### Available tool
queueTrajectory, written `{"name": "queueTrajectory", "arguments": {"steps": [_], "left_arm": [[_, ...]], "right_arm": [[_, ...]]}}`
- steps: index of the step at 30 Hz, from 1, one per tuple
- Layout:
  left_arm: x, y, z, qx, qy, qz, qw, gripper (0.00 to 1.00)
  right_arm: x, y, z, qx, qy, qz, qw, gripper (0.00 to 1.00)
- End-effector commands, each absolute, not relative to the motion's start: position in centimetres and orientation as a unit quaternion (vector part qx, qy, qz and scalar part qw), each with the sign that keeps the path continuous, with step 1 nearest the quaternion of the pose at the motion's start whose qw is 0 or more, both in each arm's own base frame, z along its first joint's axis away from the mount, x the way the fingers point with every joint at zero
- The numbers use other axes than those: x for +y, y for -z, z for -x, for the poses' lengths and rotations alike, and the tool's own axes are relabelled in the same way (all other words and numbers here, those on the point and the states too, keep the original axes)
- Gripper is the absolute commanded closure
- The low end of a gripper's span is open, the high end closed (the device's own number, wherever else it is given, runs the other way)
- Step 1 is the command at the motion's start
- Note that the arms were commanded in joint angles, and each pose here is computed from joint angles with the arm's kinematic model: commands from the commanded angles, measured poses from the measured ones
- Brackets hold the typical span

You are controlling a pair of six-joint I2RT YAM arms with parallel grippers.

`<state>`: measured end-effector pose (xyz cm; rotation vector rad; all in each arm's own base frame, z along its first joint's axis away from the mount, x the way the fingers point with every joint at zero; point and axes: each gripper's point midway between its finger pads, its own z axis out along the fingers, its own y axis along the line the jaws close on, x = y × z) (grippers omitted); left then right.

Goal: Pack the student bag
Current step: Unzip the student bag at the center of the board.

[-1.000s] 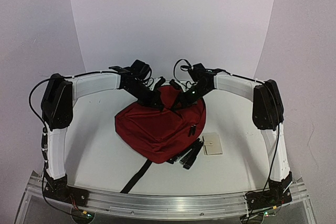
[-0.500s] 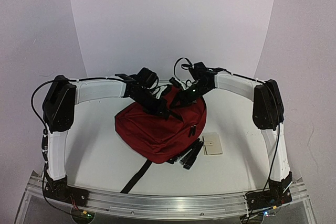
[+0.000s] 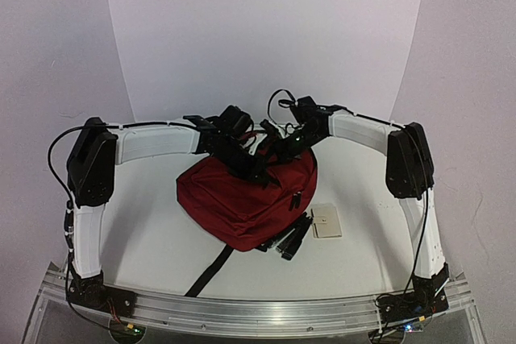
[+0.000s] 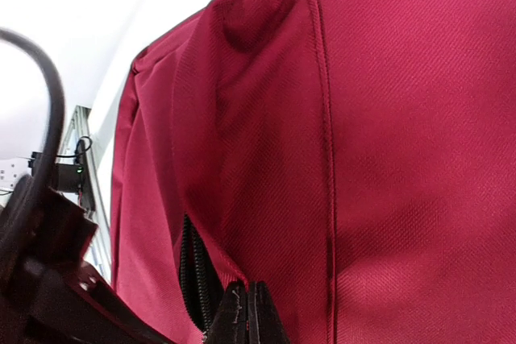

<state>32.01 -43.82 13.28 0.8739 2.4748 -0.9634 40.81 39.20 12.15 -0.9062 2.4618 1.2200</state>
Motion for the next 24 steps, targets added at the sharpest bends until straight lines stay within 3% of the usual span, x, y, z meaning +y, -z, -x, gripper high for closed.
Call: {"name": "queueTrajectory", "arguments": {"steps": [1,11,24], "left_arm": [[-48.4,-15.6,-29.7,0.836,0.384,-0.348,0.181,1.0],[-52.5,-14.8,-26.6,0.819,0.377,-0.394,0.176,1.0],[-48.2,-16.9,-30.3,0.845,0.319,-0.27,0.333,1.0]], "right_arm": [[40.2,-14.3,-41.1,0.824,-0.454,0.31,0.134,1.0],[40.6,-14.8,-40.9,0.818,-0.48,0.293,0.119,1.0],[38.6,-13.3,-41.8,0.833,-0.482,0.251,0.103,1.0]]}}
